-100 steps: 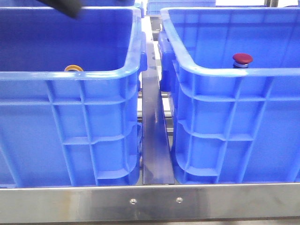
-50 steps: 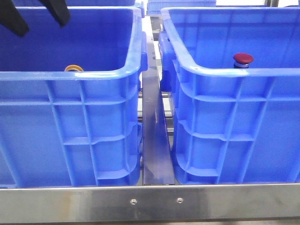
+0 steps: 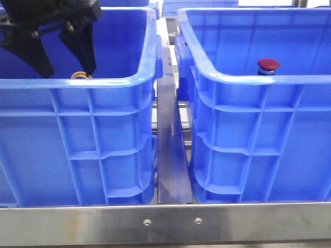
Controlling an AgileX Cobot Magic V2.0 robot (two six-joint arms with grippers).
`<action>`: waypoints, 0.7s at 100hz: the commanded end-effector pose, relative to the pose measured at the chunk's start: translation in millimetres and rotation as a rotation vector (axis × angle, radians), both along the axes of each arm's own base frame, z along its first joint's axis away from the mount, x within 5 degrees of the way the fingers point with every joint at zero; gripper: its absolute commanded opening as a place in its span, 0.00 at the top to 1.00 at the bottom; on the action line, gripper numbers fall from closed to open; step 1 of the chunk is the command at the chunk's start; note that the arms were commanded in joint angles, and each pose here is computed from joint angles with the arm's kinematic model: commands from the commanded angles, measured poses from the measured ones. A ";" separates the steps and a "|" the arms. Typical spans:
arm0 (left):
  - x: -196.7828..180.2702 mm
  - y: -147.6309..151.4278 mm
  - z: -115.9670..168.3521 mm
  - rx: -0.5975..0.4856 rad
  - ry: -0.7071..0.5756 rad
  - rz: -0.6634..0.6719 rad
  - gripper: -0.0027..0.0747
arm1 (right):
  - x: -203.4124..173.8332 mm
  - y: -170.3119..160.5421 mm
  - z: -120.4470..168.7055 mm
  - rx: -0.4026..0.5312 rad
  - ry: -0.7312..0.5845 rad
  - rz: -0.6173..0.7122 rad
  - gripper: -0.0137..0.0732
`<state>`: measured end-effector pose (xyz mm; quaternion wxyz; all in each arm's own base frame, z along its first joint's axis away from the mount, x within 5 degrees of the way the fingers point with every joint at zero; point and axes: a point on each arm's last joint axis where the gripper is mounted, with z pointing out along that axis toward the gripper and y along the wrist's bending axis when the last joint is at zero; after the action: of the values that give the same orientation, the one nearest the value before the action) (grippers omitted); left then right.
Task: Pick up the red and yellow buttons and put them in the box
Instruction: 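Reach the left gripper into the button bin and grasp a yellow button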
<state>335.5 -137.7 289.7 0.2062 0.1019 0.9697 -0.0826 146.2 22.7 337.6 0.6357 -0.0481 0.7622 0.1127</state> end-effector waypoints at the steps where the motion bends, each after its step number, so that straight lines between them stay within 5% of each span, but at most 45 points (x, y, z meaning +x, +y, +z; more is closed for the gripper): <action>1: 7.0 -0.2 19.3 -0.030 -0.099 0.019 0.32 | 0.1 -4.2 12.0 0.008 -0.060 -0.045 0.28; 70: 36.8 -4.2 -17.3 -0.004 -0.129 0.042 0.38 | 0.1 -4.1 11.9 0.008 -0.060 -0.044 0.28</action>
<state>370.5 -142.4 241.1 0.2091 0.0962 0.9716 -0.0543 146.2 22.7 337.6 0.6357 -0.0481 0.7622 0.1127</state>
